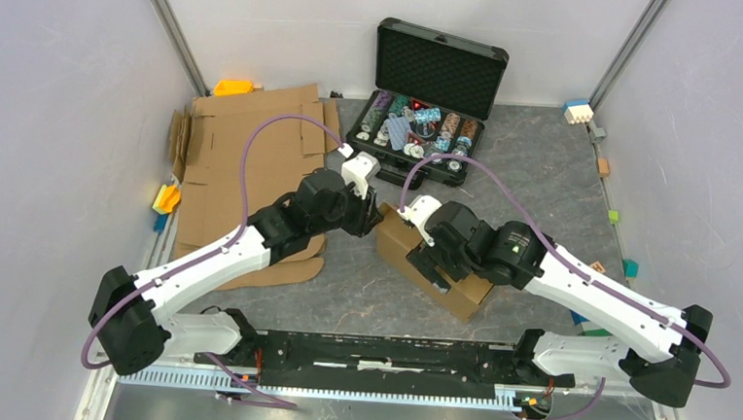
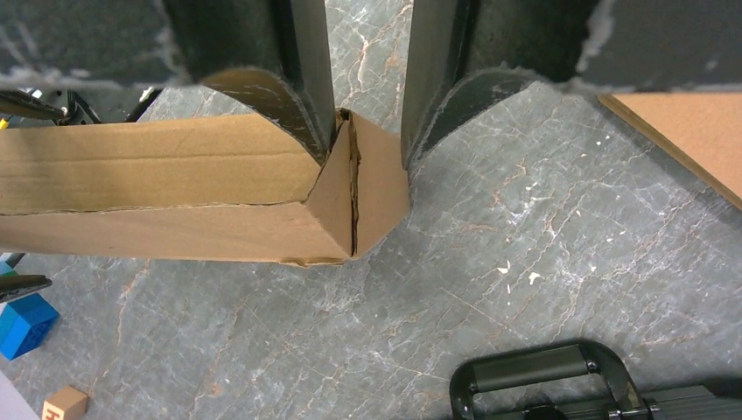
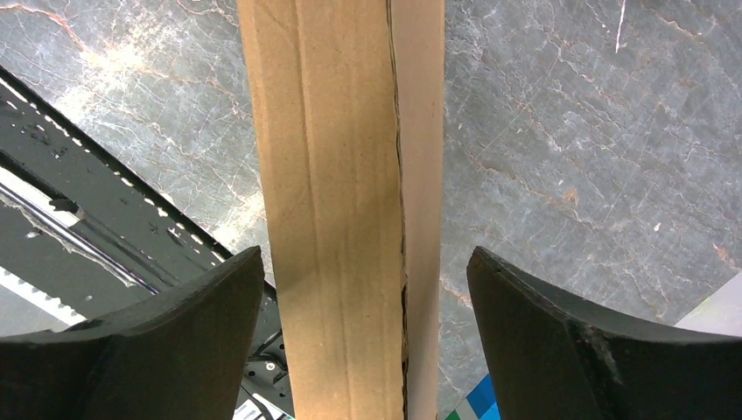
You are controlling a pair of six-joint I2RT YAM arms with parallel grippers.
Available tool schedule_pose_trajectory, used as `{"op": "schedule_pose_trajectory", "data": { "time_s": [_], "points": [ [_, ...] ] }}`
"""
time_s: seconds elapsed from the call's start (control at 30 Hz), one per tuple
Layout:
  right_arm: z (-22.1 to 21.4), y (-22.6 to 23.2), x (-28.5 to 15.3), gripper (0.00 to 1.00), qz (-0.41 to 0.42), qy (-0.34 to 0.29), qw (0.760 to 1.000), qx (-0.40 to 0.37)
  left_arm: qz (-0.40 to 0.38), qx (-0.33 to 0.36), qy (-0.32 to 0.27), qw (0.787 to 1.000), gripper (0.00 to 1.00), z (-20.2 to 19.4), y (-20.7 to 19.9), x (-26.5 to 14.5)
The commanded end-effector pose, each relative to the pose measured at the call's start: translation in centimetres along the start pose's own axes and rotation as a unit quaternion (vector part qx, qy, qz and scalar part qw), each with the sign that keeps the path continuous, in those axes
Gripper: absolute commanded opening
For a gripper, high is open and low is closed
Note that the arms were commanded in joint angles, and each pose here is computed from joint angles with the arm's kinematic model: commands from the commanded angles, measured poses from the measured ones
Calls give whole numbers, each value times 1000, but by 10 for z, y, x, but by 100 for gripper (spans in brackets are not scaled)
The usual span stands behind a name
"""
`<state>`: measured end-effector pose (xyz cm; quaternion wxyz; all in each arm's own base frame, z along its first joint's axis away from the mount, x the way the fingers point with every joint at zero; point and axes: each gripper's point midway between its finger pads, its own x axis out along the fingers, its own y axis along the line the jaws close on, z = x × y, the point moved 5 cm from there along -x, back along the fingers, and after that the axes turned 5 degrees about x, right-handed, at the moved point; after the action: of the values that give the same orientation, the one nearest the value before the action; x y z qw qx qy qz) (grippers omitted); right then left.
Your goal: Fold the paper box
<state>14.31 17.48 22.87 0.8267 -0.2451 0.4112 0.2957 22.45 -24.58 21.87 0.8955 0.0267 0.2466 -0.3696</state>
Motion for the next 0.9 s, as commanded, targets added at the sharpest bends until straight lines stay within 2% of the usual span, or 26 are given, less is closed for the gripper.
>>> {"op": "schedule_pose_trajectory", "data": {
  "time_s": [0.0, 0.07, 0.2, 0.3, 0.47, 0.73, 0.87],
  "points": [
    [6, -4, -11, 91, 1, -28, 1000, -1, -14, -12, 38, 999, 41, -12, -5, -2],
    [6, -5, -12, 92, 1, -31, 1000, 0, -16, -10, 44, 999, 38, -10, -5, 2],
    [6, -6, -16, 96, 1, -37, 999, 5, -15, -11, 55, 998, 21, -13, -5, 8],
    [-2, -6, -16, 98, 0, -27, 1000, 5, -10, -16, 67, 998, 14, -17, -4, 7],
    [-21, -11, -14, 97, -15, -4, 1000, 1, -3, -25, 77, 997, 10, -23, -3, 3],
    [-5, 2, 0, 72, 22, -35, 999, -4, 21, -36, 71, 997, 11, -28, 2, -4],
    [12, 4, 12, 60, 15, -44, 999, -19, 55, -41, 69, 995, 21, -30, 10, -7]
  ]
}}
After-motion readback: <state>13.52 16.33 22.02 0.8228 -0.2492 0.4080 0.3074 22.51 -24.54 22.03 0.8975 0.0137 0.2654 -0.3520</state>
